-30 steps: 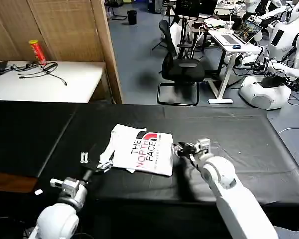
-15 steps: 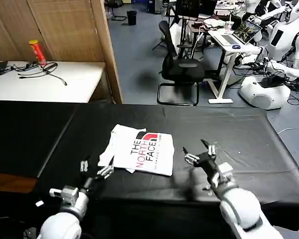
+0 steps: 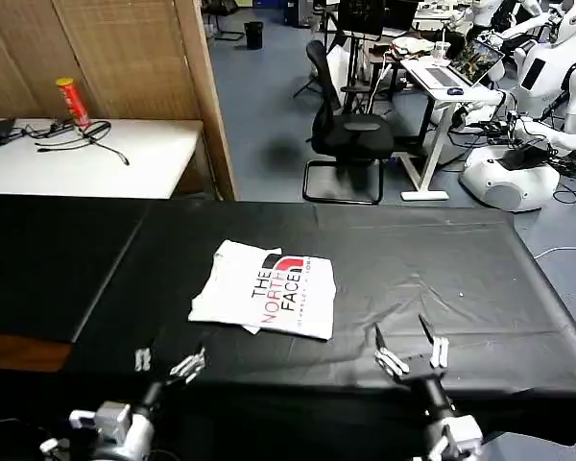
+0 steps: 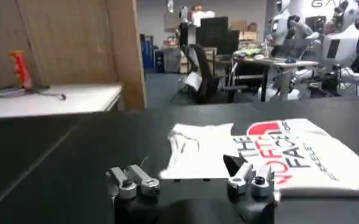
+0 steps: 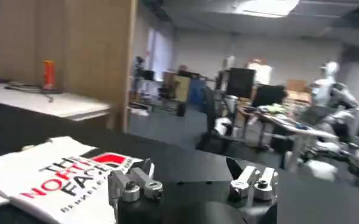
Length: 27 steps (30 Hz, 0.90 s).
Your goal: Fold and organize the clothes.
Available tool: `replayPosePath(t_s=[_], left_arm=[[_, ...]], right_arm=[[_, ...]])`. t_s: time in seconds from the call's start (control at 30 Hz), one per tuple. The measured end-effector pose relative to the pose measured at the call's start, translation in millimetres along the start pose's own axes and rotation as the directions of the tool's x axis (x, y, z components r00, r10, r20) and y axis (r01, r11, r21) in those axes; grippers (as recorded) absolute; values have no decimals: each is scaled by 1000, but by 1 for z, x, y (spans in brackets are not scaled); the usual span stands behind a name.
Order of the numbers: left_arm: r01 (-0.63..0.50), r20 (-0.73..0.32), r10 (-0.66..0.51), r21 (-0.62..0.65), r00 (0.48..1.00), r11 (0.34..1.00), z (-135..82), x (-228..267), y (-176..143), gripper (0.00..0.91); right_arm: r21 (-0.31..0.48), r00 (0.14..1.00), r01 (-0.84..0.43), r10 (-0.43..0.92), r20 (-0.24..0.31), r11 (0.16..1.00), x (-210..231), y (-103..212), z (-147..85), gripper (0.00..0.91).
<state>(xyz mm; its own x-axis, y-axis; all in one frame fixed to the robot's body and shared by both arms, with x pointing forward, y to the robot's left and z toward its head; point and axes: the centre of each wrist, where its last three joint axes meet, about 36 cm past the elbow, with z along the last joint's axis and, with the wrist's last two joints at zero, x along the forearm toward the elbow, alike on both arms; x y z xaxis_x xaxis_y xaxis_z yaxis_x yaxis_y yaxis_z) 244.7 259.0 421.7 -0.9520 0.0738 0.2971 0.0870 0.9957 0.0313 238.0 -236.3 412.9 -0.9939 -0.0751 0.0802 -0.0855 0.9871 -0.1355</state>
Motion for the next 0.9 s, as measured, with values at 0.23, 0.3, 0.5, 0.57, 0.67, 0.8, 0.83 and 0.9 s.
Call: replayPosePath(t_s=[0.23,0.3,0.5,0.57,0.67,0.8,0.83,0.9], left_arm=[[35,-39,-34,28,999,999,-1,30,0,878],[42,-54,-41,26,998,999,-3,38,-1,878],[58,-104,-54,31,993,998,-10,50,0,878],[59,-113,-55,33,992,998,-11,52,0,878],[60,-121,-56,34,991,998,-13,53,1,878],[62,-123,-57,38,991,997,-14,54,1,878],[62,-124,-57,39,991,997,-14,54,1,878],[62,-124,-57,40,991,997,-14,54,1,878]], right_arm=[[-45,992,-84,79,-100,995,42,16,8,878],[-58,984,-108,98,-147,993,53,22,7,878],[-108,956,-137,103,-273,985,78,38,-3,878],[-119,948,-144,102,-303,982,83,42,-8,878],[-127,945,-143,97,-311,982,86,44,-11,878],[-131,945,-141,94,-314,981,88,45,-14,878],[-132,945,-140,93,-314,981,88,45,-14,878],[-133,945,-140,92,-315,981,88,45,-15,878]])
